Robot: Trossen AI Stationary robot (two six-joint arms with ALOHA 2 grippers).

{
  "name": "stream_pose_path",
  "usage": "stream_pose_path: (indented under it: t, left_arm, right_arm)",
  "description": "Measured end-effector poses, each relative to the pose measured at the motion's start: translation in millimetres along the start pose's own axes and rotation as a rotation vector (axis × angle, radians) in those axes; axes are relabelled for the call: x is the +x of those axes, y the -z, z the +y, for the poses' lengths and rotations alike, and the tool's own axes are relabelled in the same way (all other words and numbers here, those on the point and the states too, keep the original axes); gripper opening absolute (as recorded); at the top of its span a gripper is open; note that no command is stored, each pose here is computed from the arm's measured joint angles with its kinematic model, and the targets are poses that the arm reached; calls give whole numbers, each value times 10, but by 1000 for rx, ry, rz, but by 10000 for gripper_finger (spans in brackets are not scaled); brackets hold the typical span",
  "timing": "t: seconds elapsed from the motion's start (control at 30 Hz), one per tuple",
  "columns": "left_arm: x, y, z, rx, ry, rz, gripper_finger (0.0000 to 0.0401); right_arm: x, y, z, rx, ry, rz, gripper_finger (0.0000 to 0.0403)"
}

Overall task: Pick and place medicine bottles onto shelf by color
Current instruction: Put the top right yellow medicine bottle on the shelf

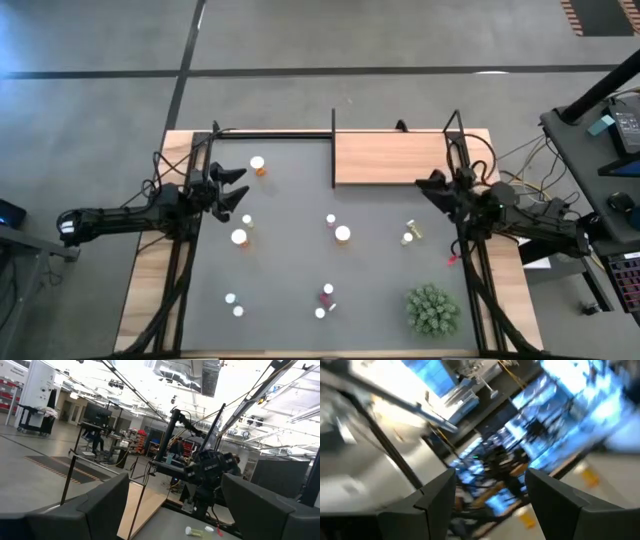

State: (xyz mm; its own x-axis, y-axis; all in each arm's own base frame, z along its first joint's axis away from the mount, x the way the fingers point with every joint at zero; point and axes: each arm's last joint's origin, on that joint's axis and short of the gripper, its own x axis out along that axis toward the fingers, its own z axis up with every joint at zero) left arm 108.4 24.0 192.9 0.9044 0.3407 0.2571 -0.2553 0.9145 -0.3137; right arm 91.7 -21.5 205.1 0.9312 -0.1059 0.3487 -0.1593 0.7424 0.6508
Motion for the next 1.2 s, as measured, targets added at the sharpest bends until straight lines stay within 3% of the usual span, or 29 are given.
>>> stream_pose_path:
  t: [0.17,0.3,0.93,1.2]
  left_arm:
    - [0,0,0,0,0,0,302]
    - [0,0,0,0,0,0,302]
    - [0,0,0,0,0,0,302]
    - [0,0,0,0,0,0,302]
  right_arm:
    - [0,21,-22,339,24,20,228]
    - [-1,35,-37,447,44,29,228]
    - [0,9,-20,416,31,-9,228]
    - [8,-237,235,67,-116,-157,228]
